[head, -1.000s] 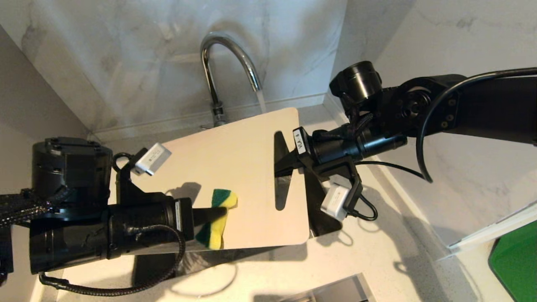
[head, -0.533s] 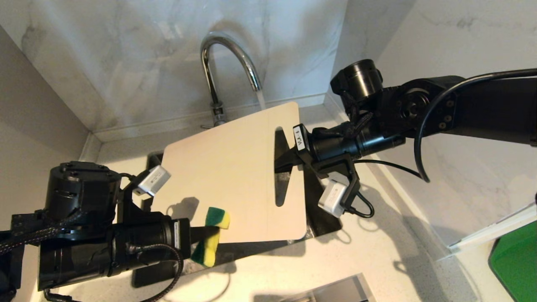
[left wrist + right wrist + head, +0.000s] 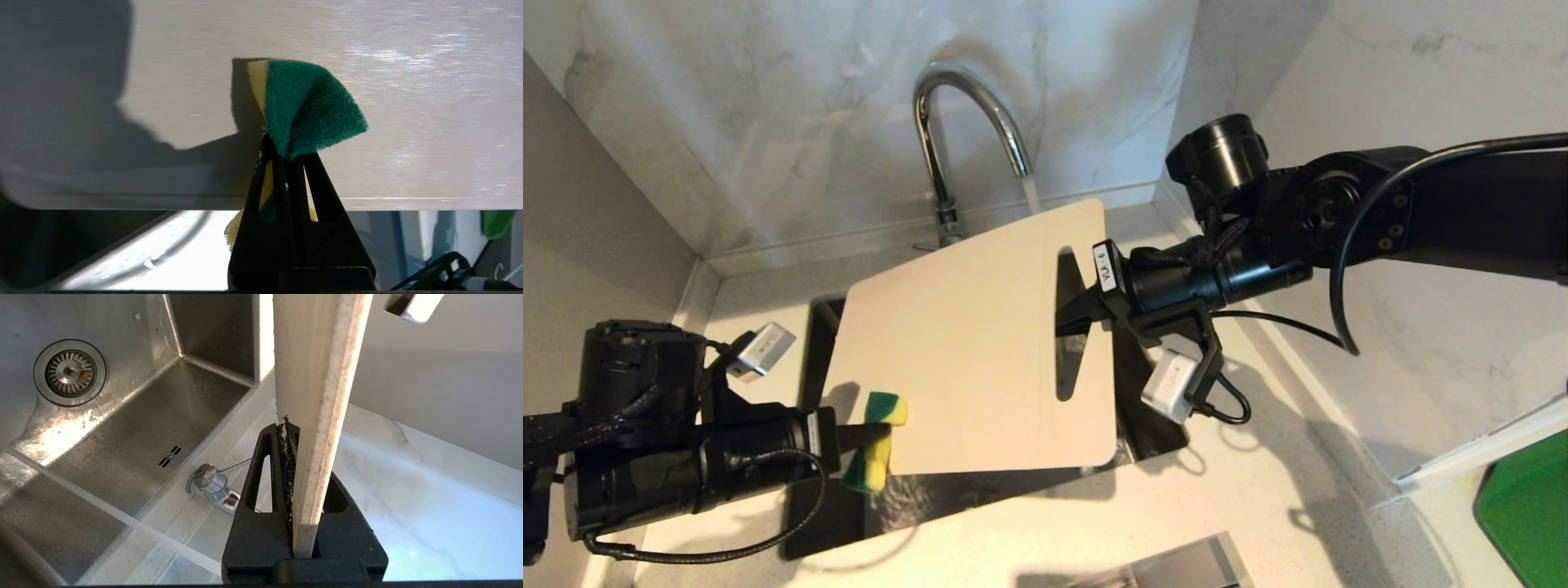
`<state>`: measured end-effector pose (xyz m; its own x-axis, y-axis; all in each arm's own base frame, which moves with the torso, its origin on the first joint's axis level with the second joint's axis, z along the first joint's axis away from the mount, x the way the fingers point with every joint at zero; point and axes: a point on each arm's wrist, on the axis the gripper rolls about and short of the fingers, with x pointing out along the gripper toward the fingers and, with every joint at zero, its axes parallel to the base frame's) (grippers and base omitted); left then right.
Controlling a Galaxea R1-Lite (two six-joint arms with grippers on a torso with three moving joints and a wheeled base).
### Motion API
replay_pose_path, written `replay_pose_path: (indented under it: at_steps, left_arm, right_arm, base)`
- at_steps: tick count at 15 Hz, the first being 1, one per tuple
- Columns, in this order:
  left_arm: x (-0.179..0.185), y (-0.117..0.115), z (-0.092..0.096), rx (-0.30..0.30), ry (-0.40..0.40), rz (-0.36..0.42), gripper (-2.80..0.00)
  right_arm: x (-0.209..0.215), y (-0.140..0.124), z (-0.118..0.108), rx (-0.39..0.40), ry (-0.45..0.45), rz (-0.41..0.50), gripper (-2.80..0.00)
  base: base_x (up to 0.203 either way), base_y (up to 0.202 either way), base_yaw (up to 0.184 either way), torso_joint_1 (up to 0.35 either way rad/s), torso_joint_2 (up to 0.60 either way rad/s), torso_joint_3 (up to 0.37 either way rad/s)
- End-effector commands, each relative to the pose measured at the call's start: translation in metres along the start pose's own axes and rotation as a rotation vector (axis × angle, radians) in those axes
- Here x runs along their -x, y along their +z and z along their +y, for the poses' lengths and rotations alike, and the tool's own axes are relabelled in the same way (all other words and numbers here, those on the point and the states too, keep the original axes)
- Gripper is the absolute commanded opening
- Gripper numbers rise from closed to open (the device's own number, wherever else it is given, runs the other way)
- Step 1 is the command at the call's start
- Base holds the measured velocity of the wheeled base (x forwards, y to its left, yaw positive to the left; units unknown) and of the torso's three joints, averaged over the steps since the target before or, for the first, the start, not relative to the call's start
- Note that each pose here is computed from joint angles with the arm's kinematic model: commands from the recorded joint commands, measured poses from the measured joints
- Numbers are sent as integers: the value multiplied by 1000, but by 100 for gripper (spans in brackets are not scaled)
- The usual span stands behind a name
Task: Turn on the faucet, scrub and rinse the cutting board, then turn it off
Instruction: Scrub the cutting board underwater
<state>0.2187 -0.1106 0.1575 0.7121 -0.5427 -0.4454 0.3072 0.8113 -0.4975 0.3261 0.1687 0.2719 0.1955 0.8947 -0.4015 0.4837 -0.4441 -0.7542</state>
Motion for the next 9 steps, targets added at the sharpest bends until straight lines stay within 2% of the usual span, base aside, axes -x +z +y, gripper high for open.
replay_pose_path:
  at_steps: [1, 9]
  left_arm:
    - [6, -1, 26, 28, 52, 6, -280]
    - [36, -6, 100, 135, 112, -27, -280]
  right_arm:
    - [1, 1, 0, 15, -2, -3, -280]
    - [0, 1, 0, 13, -3, -5, -280]
  base:
    - [0, 0, 0, 0, 0, 0]
    - [0, 0, 0, 0, 0, 0]
